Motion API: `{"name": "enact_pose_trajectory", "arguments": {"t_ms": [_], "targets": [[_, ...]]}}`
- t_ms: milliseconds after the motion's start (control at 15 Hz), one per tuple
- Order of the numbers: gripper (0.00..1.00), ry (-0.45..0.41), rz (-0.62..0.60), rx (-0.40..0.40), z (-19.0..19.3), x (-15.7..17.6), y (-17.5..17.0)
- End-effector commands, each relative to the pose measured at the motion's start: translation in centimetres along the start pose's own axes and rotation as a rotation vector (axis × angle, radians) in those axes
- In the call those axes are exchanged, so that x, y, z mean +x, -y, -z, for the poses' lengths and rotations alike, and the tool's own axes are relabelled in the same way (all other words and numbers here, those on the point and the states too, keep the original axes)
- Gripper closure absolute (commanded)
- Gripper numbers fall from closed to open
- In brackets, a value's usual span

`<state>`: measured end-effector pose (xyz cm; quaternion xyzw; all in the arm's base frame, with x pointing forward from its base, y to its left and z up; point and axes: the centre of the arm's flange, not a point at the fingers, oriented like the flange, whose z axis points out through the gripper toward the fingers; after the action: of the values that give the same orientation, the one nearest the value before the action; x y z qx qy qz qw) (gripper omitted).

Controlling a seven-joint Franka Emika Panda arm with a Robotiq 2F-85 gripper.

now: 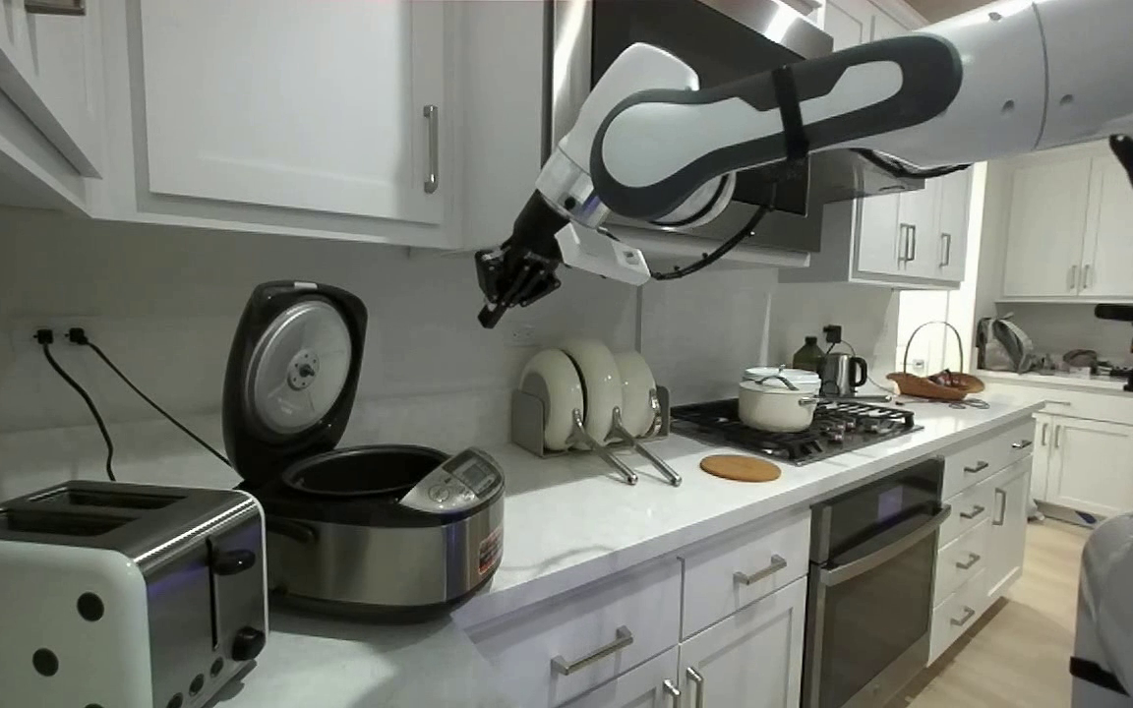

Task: Press the button to open the rice cooker.

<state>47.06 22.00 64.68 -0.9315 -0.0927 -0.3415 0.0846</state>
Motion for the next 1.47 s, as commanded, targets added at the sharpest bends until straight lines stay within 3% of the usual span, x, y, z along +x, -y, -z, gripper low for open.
{"name": "enact_pose_trajectory", "arguments": {"t_ms": [0, 600, 1267, 1333, 1400], "targets": [[1.00, 0.043, -0.022, -0.051, 3.6, -1.3, -2.0], [1.00, 0.194, -0.184, -0.251, 8.9, -3.6, -8.0], [1.00, 0.369, -0.373, -0.359, 12.7, -7.0, -11.9], [0.74, 0.382, -0.394, -0.371, 12.9, -7.2, -12.0], [0.72, 0.392, -0.407, -0.379, 13.2, -7.6, -12.3]]}}
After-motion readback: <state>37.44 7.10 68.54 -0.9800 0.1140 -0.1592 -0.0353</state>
